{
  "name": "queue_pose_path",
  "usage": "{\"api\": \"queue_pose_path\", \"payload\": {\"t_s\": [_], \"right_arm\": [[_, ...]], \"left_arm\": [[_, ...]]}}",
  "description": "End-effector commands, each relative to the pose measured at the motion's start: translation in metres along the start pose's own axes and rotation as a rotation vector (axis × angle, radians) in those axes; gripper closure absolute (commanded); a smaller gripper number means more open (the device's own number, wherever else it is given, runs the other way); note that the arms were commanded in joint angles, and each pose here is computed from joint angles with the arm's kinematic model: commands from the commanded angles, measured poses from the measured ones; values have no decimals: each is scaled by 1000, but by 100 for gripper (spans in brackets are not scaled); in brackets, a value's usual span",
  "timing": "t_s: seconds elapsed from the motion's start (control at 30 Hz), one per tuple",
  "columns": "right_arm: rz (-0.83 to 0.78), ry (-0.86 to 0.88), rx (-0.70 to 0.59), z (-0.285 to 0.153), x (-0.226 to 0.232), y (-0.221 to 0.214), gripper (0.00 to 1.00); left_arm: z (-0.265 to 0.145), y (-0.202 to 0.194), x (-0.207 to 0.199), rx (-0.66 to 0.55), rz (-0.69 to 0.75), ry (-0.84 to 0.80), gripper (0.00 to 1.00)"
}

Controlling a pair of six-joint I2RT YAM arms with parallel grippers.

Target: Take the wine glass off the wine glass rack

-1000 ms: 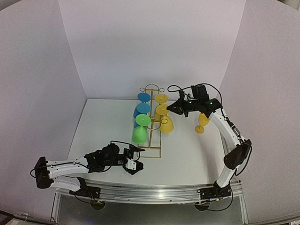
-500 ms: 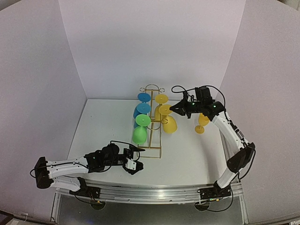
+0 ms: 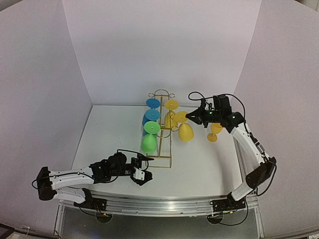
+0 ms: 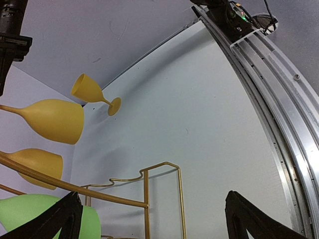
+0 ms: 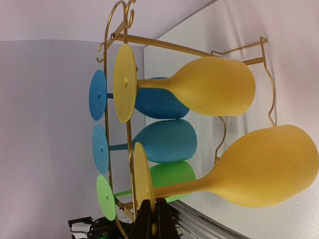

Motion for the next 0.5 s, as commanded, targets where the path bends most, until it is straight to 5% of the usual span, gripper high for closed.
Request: {"api": "queue_pose_path", "payload": {"t_s": [0.0, 0.27, 0.47], "right_arm": [[-75, 14, -112, -32, 14, -3, 100], [-97, -10, -153, -49, 8, -13, 100], [-141, -10, -129, -64, -1, -35, 100]], "left_arm": [[-7, 12, 12, -47, -56, 40, 1], [-8, 24, 21, -81, -195, 2, 0], [-11, 36, 41, -111, -458, -59, 1]]}}
Point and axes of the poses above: each gripper's point midway between its finger pads, its own z axis out along the fingers, its own x axis along the line the jaws close on, y = z × x, the point moved 8 cm from there along -z, back along the fingers, and after that the axes turned 4 degrees about -z, right-handed, at the moved point
